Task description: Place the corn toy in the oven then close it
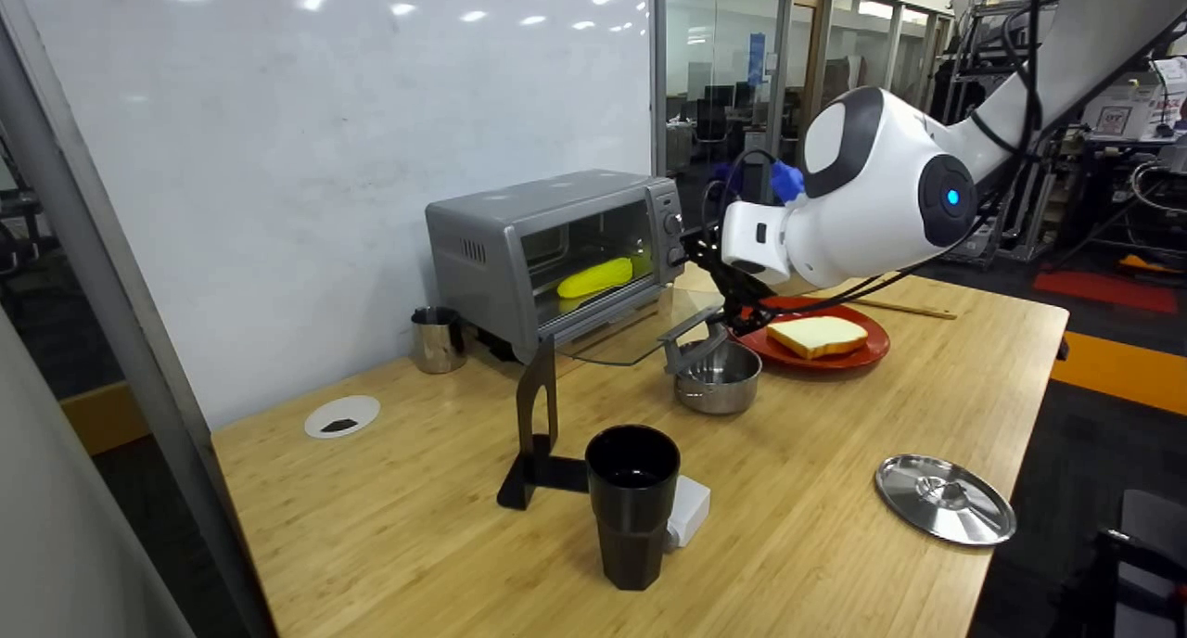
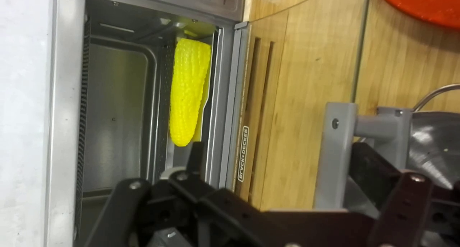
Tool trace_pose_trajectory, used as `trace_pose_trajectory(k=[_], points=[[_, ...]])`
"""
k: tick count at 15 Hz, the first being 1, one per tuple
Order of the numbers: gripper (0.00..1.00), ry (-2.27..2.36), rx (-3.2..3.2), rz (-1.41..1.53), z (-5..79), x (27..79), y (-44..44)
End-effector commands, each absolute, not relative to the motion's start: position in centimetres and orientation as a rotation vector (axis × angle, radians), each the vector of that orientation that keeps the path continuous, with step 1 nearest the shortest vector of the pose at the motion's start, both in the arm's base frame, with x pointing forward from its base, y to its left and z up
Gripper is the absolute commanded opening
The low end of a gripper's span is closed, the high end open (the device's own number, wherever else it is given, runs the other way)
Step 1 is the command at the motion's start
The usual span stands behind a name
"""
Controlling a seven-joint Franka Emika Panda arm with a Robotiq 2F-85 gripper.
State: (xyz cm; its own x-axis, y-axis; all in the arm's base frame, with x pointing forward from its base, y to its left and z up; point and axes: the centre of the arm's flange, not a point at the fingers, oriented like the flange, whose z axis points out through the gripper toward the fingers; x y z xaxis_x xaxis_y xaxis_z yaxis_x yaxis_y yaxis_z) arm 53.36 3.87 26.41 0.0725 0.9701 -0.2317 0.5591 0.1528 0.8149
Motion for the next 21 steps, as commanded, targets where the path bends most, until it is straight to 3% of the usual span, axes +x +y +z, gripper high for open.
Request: trace_pose_trajectory(k=[1, 21], points=[[1.00, 1.579, 1.506, 0.634, 25.8, 53.9, 4.0], [1.00, 1.705, 1.416, 0.660, 26.2, 51.7, 3.2]])
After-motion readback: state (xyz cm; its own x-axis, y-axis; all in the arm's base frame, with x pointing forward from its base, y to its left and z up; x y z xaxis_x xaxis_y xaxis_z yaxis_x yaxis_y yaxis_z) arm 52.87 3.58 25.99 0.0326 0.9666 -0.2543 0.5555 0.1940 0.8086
